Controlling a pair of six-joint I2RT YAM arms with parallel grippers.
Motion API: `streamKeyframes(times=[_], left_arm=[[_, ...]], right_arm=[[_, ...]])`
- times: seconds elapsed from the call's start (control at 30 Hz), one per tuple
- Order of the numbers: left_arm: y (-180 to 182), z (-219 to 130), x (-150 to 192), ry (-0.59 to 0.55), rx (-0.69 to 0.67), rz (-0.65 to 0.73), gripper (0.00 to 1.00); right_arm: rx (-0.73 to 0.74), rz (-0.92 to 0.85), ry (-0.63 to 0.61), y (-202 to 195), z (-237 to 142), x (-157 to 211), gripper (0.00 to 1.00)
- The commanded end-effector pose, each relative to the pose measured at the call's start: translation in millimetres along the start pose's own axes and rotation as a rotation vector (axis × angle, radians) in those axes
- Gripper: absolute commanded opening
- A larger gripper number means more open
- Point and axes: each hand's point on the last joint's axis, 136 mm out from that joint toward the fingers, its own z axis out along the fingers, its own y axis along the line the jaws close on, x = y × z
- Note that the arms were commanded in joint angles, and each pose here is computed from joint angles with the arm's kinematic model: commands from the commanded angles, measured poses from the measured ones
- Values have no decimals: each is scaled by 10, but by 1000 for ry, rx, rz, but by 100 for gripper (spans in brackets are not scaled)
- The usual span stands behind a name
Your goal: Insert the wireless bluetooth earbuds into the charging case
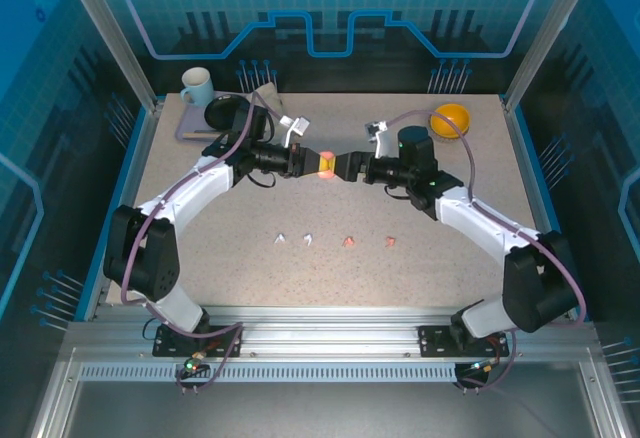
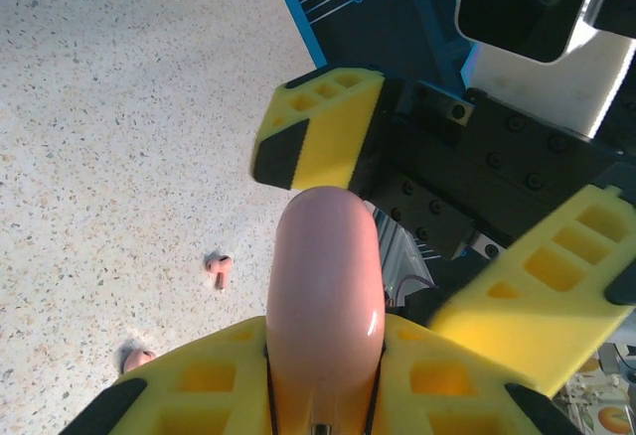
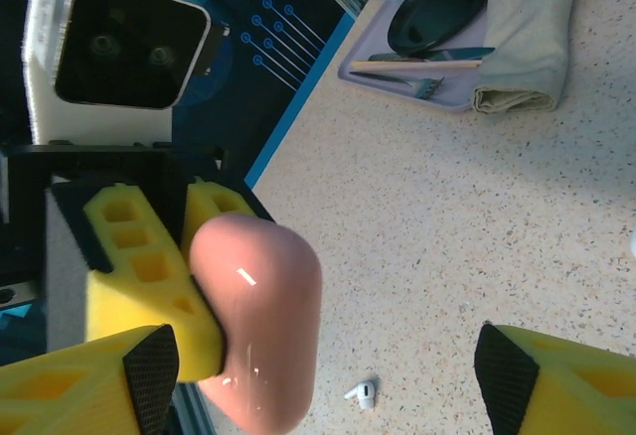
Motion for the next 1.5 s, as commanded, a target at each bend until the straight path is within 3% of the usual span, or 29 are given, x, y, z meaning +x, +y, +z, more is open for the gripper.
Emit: streamKeyframes(times=[0.0,0.43,0.77,0.93,1.47], left_arm=[[-150,-8,-17,14,40,49,5],[-312,-107,-63,-23,33,100,3],[-206,-69,-101,-52,23,91,3],[-157,-43,-174,-83,20,78,3],[-115,-22,-197,-102,25,61,3]], right_arm=[[28,-16,-9,-52,83,-70,79],[190,162,-27,-828,-90,135,72],[12,125,-46,-343,-288,61,70],[-75,106,-28,-119,-206,31,56],[-106,83,-18,42,14,-83,45]])
